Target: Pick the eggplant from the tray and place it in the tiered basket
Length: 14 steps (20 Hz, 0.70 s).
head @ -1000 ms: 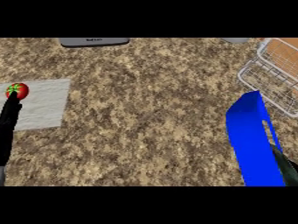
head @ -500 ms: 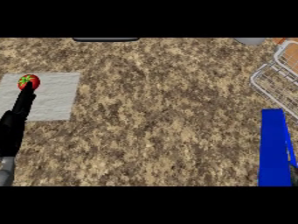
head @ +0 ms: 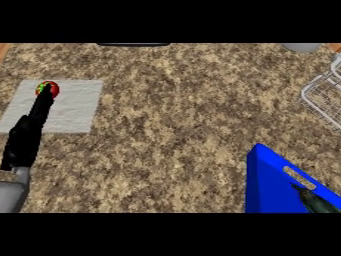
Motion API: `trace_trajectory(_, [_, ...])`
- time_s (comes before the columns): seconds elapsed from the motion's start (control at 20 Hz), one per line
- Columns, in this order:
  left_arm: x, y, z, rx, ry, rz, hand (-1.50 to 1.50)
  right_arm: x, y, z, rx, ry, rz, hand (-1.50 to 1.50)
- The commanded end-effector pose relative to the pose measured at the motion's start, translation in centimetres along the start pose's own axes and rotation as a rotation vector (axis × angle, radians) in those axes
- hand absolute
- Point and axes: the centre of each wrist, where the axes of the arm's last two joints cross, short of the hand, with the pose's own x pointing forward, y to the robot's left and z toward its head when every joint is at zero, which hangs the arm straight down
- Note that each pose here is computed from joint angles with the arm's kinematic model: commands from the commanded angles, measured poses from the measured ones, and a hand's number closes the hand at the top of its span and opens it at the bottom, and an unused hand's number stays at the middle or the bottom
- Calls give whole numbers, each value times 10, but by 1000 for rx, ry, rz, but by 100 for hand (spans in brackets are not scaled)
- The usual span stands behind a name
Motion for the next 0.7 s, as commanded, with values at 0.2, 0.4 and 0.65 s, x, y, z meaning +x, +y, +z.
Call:
trace_trajectory(0.2, [4,-14,-9,7,-5,8,0,31,16,16,41,211,65,-150])
trace_trajectory(0.4, [3,-4,2,-11,3,6,0,6,34,10,78,229,70,-150])
trace_trajectory(0.65, [1,-16,1,-2,-6,0,0,6,46,29,81,223,110,-150])
